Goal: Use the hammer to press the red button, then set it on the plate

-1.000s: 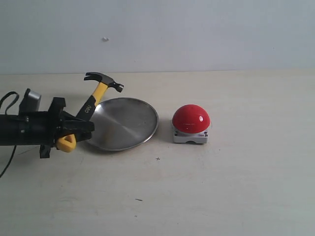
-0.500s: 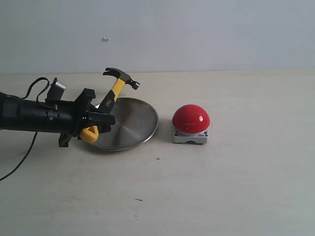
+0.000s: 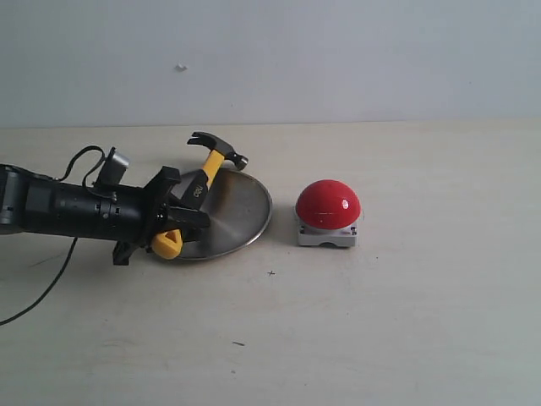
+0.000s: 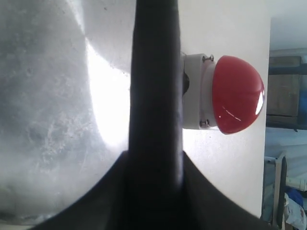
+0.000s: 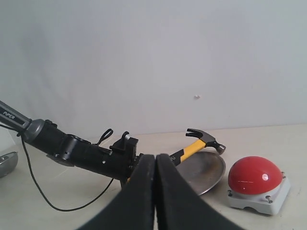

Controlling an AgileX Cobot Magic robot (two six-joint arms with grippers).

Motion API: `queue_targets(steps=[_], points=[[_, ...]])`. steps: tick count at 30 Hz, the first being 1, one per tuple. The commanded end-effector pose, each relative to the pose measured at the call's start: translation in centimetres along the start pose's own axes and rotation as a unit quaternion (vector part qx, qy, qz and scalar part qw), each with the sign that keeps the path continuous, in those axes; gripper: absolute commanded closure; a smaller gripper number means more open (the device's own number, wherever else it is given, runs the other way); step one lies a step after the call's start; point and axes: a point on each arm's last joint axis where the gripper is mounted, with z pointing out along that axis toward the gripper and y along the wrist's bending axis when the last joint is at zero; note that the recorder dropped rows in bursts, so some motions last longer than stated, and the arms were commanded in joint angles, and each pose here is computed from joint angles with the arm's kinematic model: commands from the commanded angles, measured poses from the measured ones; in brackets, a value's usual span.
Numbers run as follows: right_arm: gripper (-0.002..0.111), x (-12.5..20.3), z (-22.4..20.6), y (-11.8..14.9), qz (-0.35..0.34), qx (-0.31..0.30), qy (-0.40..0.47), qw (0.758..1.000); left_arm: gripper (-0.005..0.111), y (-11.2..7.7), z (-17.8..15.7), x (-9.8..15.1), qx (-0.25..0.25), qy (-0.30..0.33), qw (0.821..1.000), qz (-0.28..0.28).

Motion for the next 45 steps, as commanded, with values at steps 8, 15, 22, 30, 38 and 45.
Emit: queue_targets(steps=[8,15,22,30,38,45], points=[[0.108,0.1,0.0,0.1,-0.008,-0.005,0.001,1.000,0.107,-0.7,0.2,0.2,0.041,0.014,0.999,0.013],[0.108,0.1,0.0,0.1,-0.008,-0.005,0.001,1.000,0.103,-0.7,0.2,0.2,0.041,0.014,0.999,0.005],[0.108,0.1,0.0,0.1,-0.008,-0.005,0.001,1.000,0.076,-0.7,0.2,0.2,0.042,0.017,0.999,-0.001],[0.108,0.1,0.0,0.1,-0.008,-0.005,0.001,1.000,0.074,-0.4,0.2,0.7,0.029,0.046,0.999,-0.002],[0.108,0.1,0.0,0.1,-0.008,-0.005,0.001,1.000,0.074,-1.2,-0.2,1.3,0.077,0.082,0.994,0.000],[0.108,0.1,0.0,0.1,-0.008,-0.007,0.001,1.000,0.072,-0.9,-0.4,1.0,0.074,0.078,0.994,-0.006]])
